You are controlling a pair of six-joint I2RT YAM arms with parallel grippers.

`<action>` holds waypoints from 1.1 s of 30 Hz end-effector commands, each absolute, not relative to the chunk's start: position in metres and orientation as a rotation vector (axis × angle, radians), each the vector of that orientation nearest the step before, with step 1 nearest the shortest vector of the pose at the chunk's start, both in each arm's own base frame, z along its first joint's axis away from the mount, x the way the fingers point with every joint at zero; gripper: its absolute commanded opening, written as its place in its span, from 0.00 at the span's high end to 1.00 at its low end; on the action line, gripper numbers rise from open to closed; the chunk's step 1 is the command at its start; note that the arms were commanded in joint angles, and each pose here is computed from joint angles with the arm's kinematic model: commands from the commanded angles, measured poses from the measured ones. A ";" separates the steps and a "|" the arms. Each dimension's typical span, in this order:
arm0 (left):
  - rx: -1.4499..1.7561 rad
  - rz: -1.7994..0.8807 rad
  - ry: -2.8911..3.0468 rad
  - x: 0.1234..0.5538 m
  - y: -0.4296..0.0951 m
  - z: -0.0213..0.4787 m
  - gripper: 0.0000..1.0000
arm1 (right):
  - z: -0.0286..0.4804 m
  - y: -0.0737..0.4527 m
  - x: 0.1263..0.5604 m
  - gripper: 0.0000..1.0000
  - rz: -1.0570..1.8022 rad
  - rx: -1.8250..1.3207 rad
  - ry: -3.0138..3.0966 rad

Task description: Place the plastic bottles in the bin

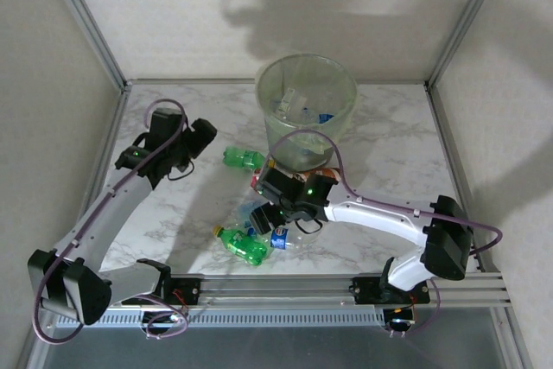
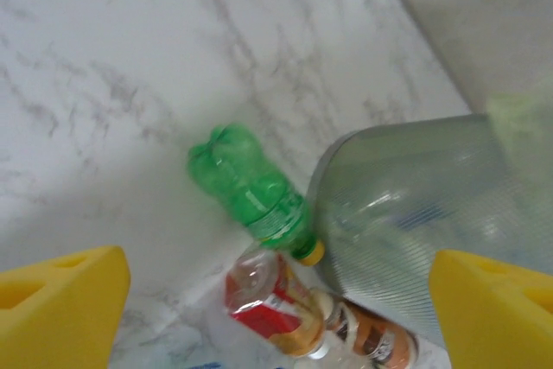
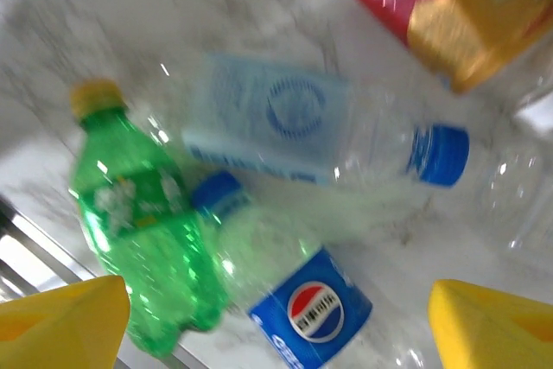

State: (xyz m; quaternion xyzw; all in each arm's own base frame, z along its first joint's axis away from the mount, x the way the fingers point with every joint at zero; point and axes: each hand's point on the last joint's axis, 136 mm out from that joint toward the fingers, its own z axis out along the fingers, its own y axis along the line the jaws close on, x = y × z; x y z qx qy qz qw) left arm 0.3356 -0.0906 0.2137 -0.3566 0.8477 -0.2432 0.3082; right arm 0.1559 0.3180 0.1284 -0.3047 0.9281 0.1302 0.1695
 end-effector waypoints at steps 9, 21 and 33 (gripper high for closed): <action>-1.146 -0.586 2.218 0.306 -0.073 0.174 0.17 | 0.132 0.357 0.138 0.15 0.470 -1.197 2.530; -1.147 -0.492 2.227 0.298 -0.053 0.173 0.18 | 0.091 0.411 0.112 0.16 0.465 -1.424 2.496; -1.172 -0.541 2.190 0.291 -0.049 0.167 0.18 | 0.059 0.421 0.101 0.20 0.471 -1.457 2.544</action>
